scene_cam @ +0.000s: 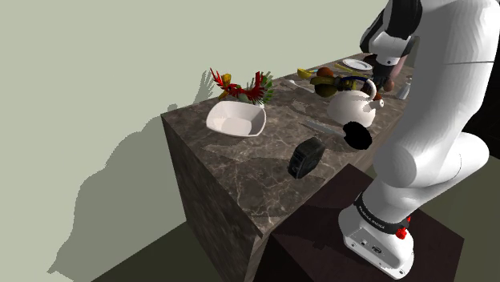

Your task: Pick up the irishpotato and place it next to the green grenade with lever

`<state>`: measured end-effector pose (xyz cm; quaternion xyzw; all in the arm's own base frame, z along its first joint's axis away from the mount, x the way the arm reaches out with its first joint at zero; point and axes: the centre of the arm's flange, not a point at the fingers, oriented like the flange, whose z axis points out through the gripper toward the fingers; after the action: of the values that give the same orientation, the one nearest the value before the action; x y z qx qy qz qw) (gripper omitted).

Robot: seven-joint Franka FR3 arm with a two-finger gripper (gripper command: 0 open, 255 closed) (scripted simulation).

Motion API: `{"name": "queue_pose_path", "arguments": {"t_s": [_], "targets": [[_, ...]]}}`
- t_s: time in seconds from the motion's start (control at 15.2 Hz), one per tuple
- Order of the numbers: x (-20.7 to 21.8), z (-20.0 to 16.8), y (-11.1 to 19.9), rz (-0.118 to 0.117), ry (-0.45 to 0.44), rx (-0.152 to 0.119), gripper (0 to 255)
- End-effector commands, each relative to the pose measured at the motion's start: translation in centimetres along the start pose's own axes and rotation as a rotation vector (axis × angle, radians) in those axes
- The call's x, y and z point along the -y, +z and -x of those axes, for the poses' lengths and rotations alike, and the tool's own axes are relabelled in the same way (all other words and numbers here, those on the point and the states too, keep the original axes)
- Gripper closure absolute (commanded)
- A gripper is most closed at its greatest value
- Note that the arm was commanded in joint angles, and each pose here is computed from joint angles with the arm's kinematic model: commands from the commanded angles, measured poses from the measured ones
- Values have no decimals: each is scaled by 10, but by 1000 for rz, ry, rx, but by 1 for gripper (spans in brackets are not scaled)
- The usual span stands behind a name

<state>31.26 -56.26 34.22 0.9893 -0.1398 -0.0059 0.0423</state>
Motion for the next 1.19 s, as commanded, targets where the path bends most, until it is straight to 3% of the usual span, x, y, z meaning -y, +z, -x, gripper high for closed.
{"name": "queue_pose_path", "arguments": {"t_s": [0.0,0.33,0.4,0.73,0.99,1.12], "targets": [[-1,1,2,0,0,0,255],[-1,1,2,0,0,0,255],[-1,1,2,0,0,0,0],[-1,1,2,0,0,0,0],[-1,1,-48,0,0,0,0],[-1,1,-48,0,0,0,0]]}}
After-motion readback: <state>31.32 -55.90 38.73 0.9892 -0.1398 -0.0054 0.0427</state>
